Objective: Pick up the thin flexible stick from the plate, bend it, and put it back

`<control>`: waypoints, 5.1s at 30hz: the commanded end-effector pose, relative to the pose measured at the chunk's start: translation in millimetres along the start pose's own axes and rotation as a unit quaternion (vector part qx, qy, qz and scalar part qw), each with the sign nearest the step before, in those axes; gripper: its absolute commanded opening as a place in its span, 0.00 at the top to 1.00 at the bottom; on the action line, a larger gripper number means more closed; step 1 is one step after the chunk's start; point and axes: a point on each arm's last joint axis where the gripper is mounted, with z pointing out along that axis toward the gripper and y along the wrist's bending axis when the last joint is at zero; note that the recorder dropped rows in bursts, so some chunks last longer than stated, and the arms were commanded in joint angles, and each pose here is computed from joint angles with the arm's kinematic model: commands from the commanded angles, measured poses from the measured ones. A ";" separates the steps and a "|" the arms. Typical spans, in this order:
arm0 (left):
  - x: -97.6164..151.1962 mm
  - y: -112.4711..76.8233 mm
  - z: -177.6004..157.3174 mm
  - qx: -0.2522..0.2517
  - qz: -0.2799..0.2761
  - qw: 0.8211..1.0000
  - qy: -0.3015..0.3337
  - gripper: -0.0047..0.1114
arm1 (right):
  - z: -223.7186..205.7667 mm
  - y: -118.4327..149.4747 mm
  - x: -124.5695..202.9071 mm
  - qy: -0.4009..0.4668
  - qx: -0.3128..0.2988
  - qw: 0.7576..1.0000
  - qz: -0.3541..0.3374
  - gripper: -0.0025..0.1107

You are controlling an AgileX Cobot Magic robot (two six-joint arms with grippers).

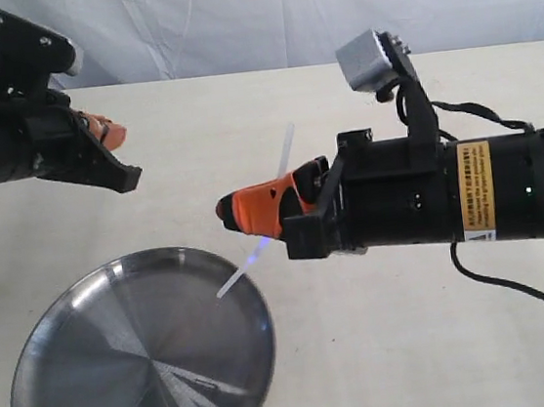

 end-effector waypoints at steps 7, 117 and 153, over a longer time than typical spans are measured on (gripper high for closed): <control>-22.0 7.9 -37.0 -0.042 -0.023 0.996 -0.074 0.96 | 63.6 -12.5 27.4 0.076 -0.075 0.989 0.099 0.99; -0.5 -26.0 -204.4 0.073 -0.083 0.986 -0.123 0.96 | -122.3 37.6 -20.8 -0.171 0.281 0.931 -0.159 0.99; -0.3 -25.8 -204.4 0.071 -0.082 0.987 -0.122 0.96 | -187.1 10.0 91.7 -0.220 0.432 0.865 -0.135 0.99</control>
